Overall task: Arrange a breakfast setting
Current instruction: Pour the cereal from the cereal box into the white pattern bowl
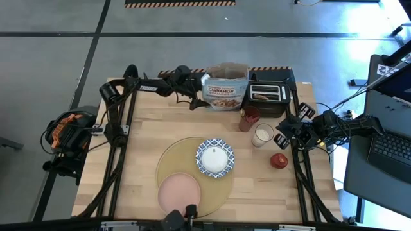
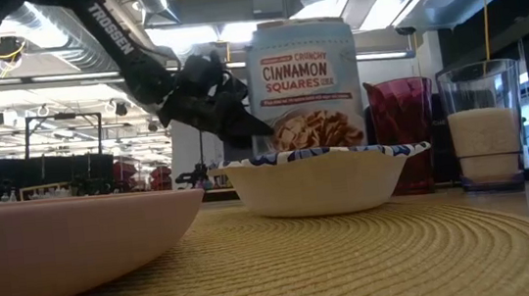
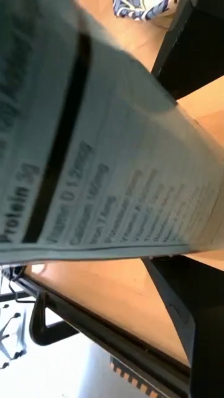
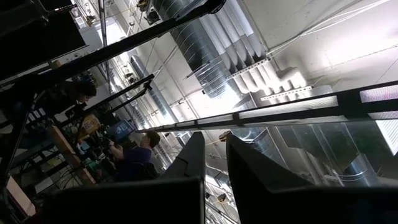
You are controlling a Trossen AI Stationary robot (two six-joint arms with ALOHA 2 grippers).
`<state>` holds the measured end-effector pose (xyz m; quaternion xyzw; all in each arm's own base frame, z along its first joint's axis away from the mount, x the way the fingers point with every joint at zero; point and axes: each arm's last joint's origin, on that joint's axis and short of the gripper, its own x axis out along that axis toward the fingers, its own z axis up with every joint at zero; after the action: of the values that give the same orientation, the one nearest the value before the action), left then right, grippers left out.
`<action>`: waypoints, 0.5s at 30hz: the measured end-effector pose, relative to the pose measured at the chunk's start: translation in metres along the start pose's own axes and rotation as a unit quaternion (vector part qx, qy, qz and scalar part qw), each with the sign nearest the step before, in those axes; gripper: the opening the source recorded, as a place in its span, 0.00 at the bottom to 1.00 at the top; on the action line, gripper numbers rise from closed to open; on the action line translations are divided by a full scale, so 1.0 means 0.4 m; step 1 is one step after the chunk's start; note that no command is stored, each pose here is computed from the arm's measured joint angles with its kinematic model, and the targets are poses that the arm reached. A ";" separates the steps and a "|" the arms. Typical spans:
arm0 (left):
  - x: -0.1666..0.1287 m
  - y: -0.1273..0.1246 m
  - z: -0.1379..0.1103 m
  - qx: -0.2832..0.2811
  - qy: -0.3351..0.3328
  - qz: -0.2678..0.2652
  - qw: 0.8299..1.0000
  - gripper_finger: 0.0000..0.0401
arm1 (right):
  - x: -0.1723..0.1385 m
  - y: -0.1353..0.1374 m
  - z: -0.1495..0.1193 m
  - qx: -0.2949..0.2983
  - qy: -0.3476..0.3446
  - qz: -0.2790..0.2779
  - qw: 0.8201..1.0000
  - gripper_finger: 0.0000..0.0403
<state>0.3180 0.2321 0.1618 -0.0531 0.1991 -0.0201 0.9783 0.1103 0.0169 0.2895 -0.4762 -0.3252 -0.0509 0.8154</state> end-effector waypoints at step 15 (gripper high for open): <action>0.047 0.003 -0.032 -0.011 -0.012 0.012 1.000 0.91 | 0.000 -0.001 0.001 0.000 -0.002 -0.002 1.000 0.09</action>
<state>0.3302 0.2310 0.1428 -0.0619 0.1887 -0.0051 0.9801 0.1099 0.0169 0.2899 -0.4758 -0.3276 -0.0520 0.8146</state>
